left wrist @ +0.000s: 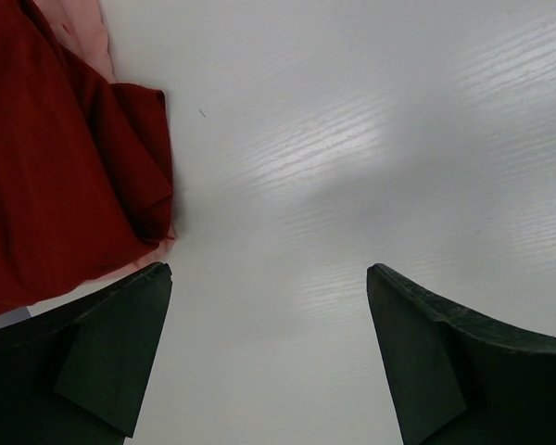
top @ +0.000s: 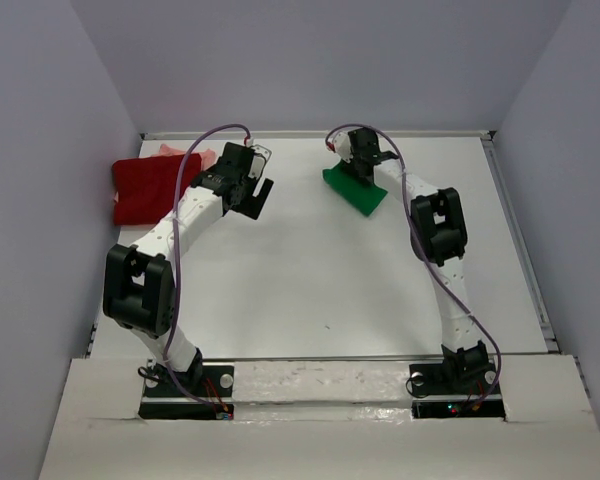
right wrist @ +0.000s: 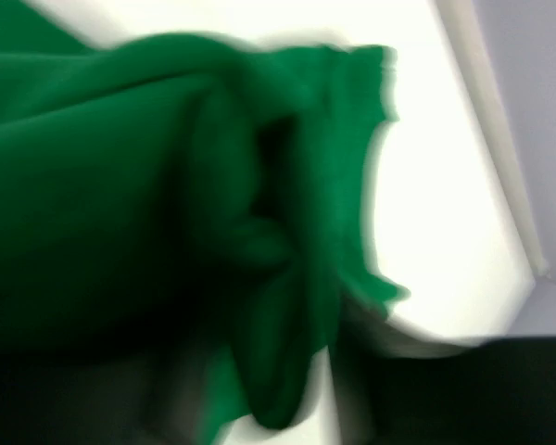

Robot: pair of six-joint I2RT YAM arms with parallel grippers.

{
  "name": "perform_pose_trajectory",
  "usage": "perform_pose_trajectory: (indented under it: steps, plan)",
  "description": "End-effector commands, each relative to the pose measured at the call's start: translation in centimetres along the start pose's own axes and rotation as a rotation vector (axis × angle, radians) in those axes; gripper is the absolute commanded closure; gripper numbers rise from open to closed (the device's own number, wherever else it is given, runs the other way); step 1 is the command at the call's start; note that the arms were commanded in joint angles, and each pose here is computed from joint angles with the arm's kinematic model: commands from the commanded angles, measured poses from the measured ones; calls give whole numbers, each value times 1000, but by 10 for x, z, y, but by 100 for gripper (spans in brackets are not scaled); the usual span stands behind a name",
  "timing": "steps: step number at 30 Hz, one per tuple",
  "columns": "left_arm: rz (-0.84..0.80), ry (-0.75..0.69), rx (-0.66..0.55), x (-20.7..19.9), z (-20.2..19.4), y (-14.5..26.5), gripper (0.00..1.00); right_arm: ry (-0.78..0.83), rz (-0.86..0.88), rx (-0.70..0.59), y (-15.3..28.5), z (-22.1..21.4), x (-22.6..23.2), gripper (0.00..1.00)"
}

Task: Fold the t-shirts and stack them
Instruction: Fold the long partially folded tshirt into a neat square

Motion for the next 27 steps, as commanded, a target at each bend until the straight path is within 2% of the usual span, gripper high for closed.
perform_pose_trajectory:
  steps: [1, 4, 5, 13, 27]
  plan:
    - [0, -8, -33, 2, 3, 12, 1, -32, -70, 3, -11, 0, -10, 30]
    - [-1, -12, -30, 2, 1, 12, 1, -31, -83, -7, -11, 2, -14, 18]
    - [-2, -13, -29, 1, 1, 12, 1, -30, -89, -7, -11, 3, -15, 1]
    - [0, -10, -38, 3, 2, 14, 1, -28, -129, -10, -9, 7, -24, 0]
    - [0, 0, -74, 5, 6, 25, 1, -11, -417, -70, 62, 32, -96, 0]
Point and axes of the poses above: each gripper's point midway between its finger pads, its own y axis back along the fingers, its own x axis along the line the jaws close on, z = x × y, the point moved 7 cm from there along y, back along the fingers, and after that the axes turned 5 degrees about y, right-handed, at the moved point
